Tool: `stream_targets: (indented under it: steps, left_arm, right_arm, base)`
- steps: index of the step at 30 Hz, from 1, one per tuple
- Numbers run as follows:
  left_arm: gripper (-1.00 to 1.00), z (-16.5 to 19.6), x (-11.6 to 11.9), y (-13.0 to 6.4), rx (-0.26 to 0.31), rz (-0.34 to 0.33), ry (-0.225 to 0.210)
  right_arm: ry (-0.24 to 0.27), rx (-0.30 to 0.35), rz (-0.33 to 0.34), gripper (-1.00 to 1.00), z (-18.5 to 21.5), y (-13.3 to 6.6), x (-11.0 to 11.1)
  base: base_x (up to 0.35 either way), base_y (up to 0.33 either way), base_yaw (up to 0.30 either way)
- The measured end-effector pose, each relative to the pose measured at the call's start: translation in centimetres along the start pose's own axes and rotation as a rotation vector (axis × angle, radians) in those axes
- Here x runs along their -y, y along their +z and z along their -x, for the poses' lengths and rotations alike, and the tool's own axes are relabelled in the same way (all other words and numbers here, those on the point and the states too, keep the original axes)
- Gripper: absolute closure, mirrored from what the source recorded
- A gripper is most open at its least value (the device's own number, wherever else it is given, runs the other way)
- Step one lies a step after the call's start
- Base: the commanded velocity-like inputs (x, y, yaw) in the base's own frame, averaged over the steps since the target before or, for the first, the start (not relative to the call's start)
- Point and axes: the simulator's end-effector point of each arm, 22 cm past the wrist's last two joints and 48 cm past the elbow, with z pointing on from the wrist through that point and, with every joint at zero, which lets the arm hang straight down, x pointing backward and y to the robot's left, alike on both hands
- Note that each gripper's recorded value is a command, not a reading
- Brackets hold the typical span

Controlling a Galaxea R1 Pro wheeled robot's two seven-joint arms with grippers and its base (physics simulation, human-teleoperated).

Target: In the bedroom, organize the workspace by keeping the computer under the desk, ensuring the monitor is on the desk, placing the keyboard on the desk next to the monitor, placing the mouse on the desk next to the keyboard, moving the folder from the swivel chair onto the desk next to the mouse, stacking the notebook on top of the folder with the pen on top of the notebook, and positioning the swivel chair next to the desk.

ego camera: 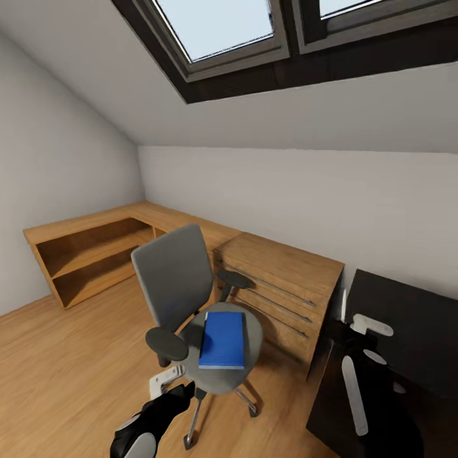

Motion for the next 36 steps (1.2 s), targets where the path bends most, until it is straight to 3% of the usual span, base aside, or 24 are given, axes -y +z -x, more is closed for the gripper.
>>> stream_targets:
  steps: [16, 24, 36]
  left_arm:
    - [-1.0, -1.3, 1.2, -0.2, -0.017, -0.022, 0.035]
    - [-1.0, -2.5, 1.4, -0.1, -0.038, -0.024, 0.058]
    - [-1.0, -3.2, 1.5, 0.0, -0.048, -0.023, 0.075]
  right_arm:
    - [-0.031, -0.034, -0.008, 1.0, -1.5, 0.7, 0.5]
    - [-0.04, -0.056, -0.009, 1.0, -2.4, 0.9, 0.5]
    - [-0.125, -0.29, -0.042, 1.0, -10.0, 2.2, 2.7]
  base:
    - [0.25, -0.223, -0.018]
    - [0.085, -0.22, 0.0]
    - [0.003, -0.011, 0.0]
